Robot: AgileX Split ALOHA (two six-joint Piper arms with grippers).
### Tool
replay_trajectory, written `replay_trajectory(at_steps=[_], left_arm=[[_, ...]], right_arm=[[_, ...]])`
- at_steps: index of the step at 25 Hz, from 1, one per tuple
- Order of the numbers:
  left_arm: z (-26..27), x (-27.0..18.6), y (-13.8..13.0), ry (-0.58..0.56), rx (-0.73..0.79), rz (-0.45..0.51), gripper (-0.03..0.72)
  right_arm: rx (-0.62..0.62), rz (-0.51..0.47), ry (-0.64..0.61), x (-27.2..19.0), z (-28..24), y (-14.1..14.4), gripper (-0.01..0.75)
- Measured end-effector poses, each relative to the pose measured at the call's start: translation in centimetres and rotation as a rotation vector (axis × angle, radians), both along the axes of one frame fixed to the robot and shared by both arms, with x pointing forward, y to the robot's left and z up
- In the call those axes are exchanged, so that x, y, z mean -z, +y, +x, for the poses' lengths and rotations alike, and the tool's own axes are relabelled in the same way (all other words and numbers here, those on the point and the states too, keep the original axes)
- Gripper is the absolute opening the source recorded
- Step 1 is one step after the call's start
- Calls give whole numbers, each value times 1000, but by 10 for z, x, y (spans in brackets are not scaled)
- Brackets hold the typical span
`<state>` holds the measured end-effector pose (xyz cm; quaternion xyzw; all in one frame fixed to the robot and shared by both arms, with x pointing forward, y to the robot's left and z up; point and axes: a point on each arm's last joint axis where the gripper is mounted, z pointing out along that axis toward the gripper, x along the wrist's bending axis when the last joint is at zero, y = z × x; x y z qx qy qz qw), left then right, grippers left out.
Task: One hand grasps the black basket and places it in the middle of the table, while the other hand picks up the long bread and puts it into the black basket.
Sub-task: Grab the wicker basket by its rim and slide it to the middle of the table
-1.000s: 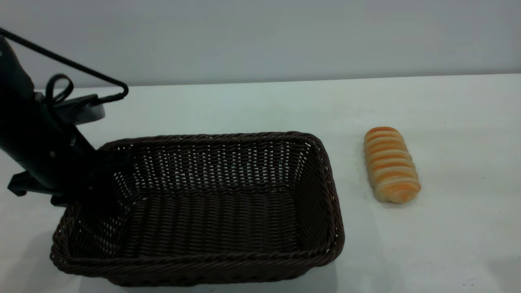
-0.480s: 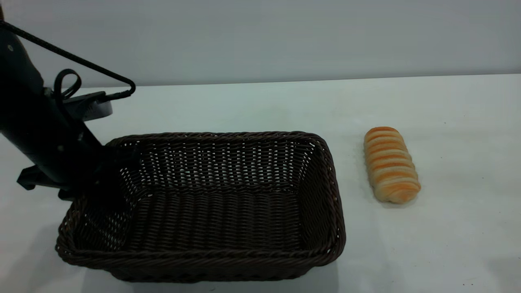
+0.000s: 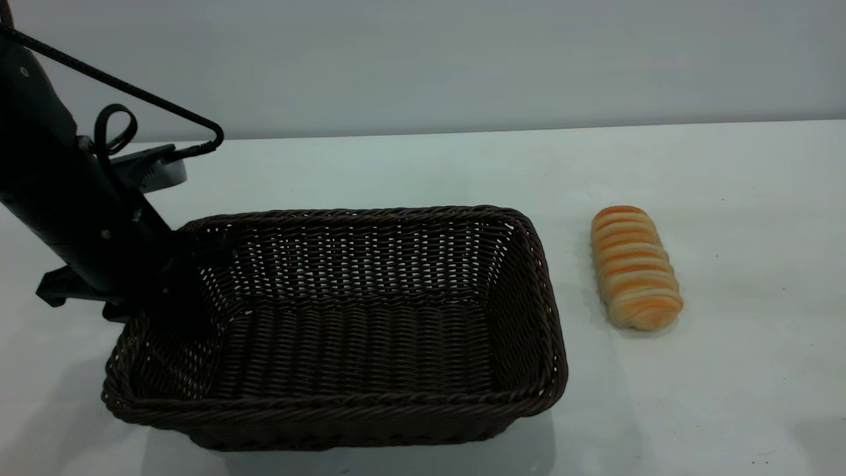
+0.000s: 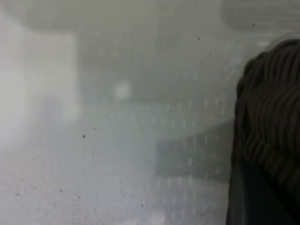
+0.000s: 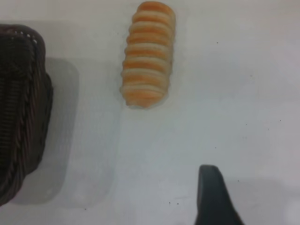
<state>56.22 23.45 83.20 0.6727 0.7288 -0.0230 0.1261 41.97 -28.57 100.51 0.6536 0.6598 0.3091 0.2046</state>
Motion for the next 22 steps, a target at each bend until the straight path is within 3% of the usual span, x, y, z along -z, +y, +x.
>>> replay_trajectory(at_steps=[6,8,22], left_arm=[[-2,-5,-1,22,5,-16,503],[-3,-11,-2,24,8,-24,565],[-14,-88,-5,-64,71,-76,583]], right_arm=[[-1,9,-2,0,0,1,427],[-1,10,-2,0,0,1,427],[5,32,4,0,0,2,427]])
